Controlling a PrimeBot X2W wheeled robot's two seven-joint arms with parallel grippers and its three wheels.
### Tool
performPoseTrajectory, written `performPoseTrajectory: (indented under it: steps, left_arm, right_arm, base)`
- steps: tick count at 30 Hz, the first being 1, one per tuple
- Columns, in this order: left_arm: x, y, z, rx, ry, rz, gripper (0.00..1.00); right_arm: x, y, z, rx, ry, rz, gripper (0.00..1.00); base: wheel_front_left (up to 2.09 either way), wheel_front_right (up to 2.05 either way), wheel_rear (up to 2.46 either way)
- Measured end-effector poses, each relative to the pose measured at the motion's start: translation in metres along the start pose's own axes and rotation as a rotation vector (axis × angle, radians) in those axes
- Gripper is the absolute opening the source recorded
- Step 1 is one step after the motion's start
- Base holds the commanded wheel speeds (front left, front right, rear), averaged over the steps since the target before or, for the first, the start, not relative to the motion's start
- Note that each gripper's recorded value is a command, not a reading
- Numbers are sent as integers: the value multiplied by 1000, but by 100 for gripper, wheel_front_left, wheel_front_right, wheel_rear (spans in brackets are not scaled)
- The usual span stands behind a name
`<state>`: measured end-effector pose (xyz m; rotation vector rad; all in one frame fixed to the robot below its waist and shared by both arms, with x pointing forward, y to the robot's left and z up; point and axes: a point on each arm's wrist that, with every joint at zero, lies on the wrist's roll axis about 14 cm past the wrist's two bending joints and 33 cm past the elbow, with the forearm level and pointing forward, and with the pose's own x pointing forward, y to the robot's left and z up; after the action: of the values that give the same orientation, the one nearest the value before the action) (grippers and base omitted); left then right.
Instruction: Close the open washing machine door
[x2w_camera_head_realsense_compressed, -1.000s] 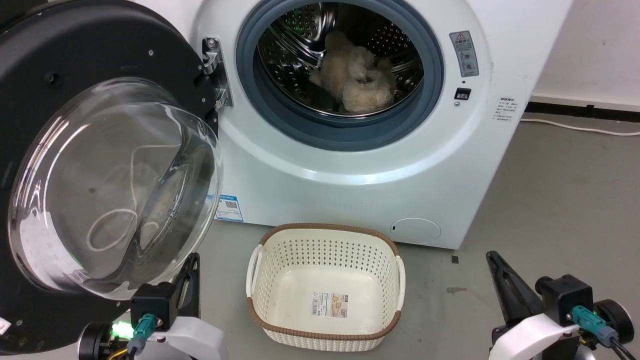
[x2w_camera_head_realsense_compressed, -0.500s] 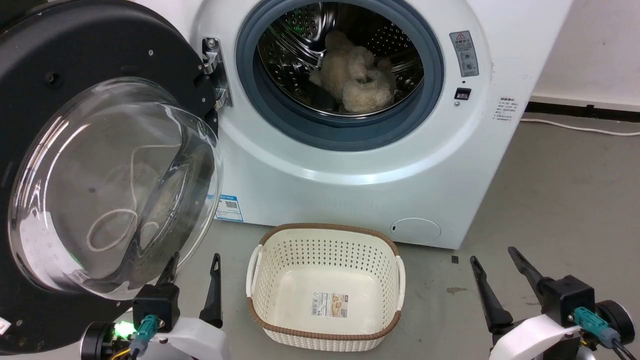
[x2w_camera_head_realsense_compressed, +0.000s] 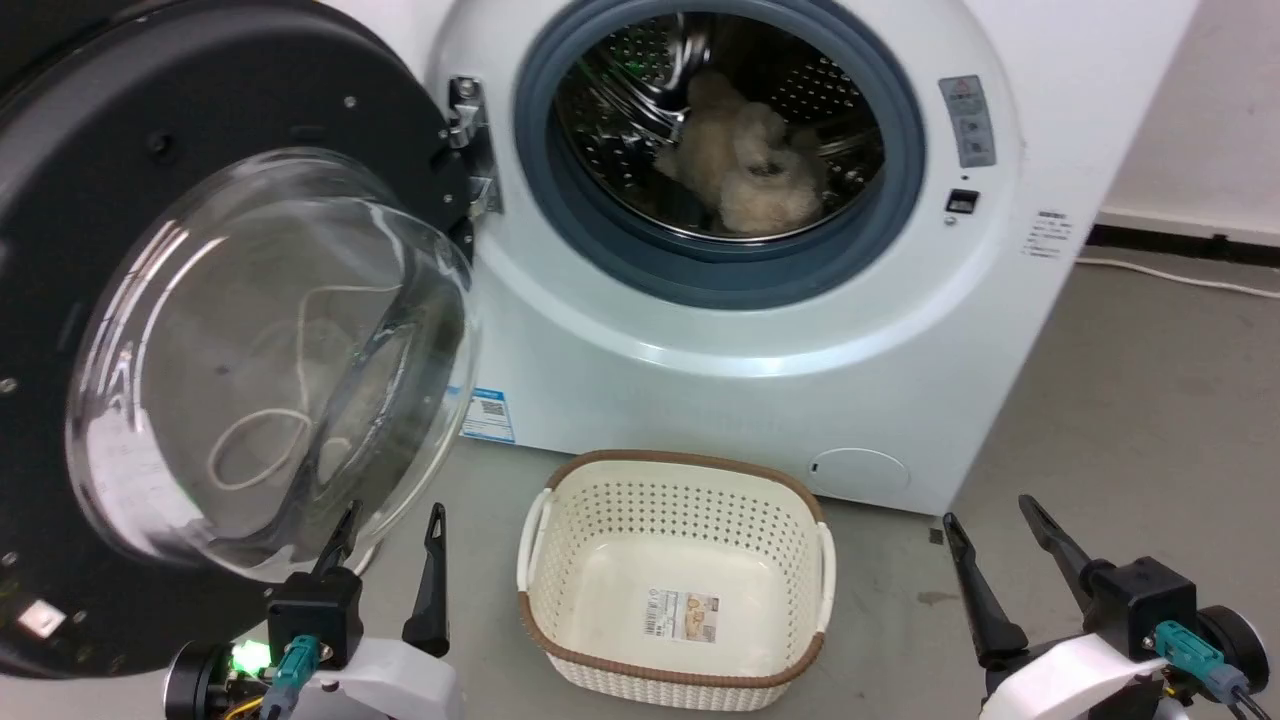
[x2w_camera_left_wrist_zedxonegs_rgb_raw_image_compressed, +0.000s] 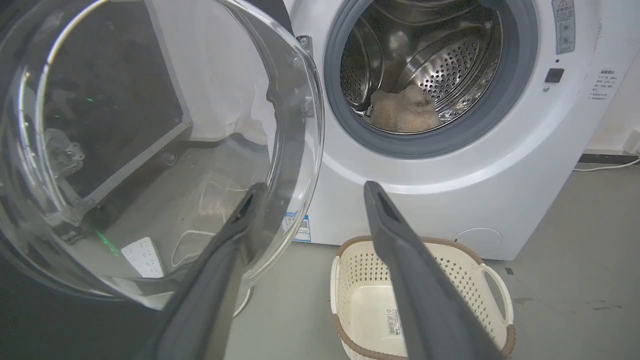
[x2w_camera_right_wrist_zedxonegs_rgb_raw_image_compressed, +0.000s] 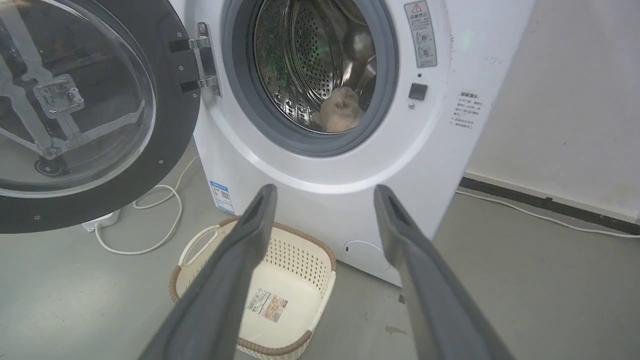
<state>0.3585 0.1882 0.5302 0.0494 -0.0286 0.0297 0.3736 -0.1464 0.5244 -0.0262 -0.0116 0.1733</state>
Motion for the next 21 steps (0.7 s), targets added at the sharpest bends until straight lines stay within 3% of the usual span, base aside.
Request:
performPoseTrajectory:
  steps: [21]
  left_arm:
    - [-34, 50, 10, 16, -57, 176, 100]
  right_arm:
    - [24, 69, -5, 39, -10, 210, 100]
  base:
    - [0, 0, 0]
